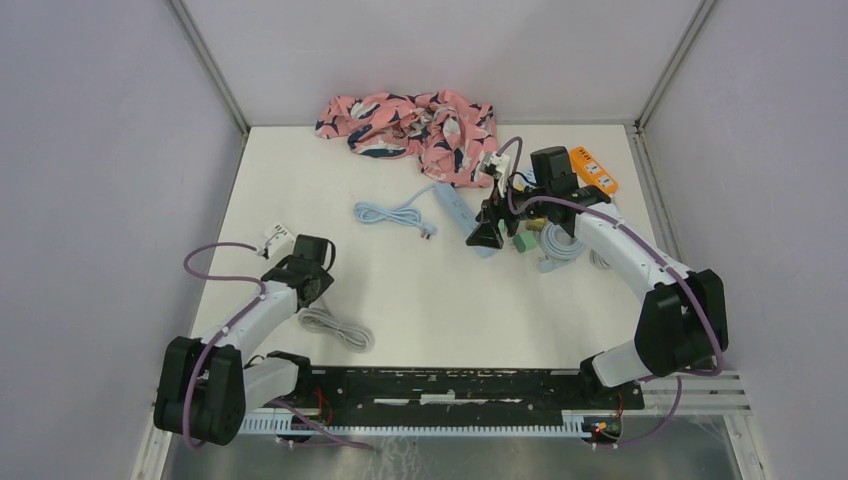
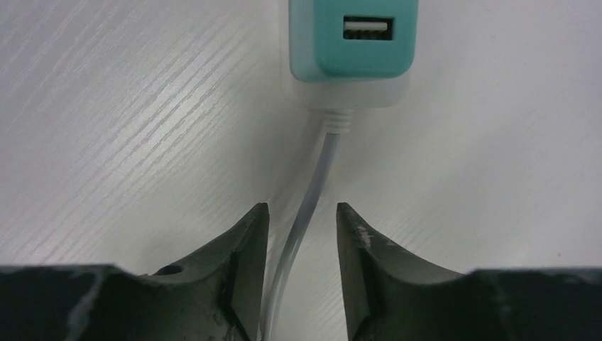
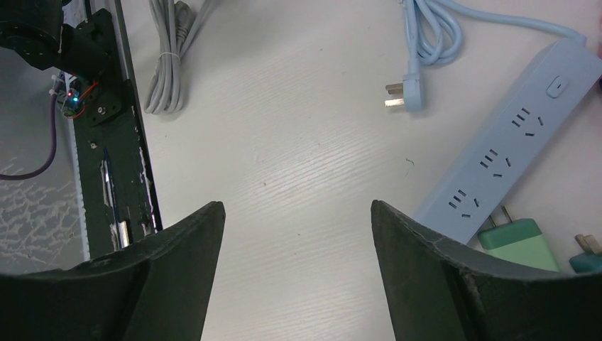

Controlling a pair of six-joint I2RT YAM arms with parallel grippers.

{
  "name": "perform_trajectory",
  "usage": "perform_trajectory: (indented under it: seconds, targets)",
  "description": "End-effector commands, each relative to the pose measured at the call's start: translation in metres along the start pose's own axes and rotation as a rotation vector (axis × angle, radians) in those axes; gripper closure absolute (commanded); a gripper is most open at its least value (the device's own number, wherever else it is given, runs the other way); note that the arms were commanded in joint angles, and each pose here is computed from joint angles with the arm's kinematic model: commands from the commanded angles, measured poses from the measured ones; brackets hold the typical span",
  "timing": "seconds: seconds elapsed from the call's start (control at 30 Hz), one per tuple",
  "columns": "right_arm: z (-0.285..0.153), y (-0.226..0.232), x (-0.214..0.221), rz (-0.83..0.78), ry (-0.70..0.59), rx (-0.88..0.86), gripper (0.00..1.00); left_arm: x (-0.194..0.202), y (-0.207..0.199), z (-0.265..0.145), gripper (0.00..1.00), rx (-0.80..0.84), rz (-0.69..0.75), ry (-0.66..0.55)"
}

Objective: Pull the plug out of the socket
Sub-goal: Move the socket to the center of the board.

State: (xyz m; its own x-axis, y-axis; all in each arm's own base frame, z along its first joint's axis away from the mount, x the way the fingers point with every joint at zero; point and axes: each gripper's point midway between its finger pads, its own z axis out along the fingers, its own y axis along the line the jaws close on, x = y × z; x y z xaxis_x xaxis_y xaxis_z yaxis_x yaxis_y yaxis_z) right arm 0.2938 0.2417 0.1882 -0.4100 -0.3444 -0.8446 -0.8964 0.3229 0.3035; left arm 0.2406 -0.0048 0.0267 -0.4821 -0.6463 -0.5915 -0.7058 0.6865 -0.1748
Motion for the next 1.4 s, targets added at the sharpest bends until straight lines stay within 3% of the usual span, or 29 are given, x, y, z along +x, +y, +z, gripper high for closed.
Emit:
perform_trajectory:
  seconds: [0.0, 0.1, 0.47, 0.7, 0.93, 1.2, 1.37]
  targets:
    - [-0.002, 0.001, -0.012, -0.035, -0.032, -0.018, 0.19, -0.015, -0.018, -0.003, 0.61, 0.037, -0.034, -0.043]
    - [-0.002, 0.001, -0.012, -0.036, -0.032, -0.016, 0.19, -0.01, -0.017, -0.002, 0.69, 0.038, -0.047, -0.026]
    - [-0.004, 0.002, -0.014, -0.04, -0.036, -0.014, 0.2, 0.017, -0.028, -0.005, 0.7, 0.074, -0.091, 0.077]
    - [-0.004, 0.002, -0.015, -0.04, -0.037, -0.012, 0.2, 0.056, -0.066, -0.042, 0.79, 0.2, -0.153, 0.14]
    - [-0.005, 0.002, -0.014, -0.045, -0.035, -0.01, 0.2, 0.102, -0.113, -0.076, 0.8, 0.33, -0.224, 0.234]
    - [-0.007, -0.001, -0.013, -0.049, -0.032, -0.004, 0.2, 0.156, -0.179, -0.12, 0.75, 0.473, -0.176, 0.315]
    - [-0.011, -0.004, -0.014, -0.051, -0.036, 0.007, 0.2, 0.196, -0.221, -0.145, 0.59, 0.598, -0.059, 0.408]
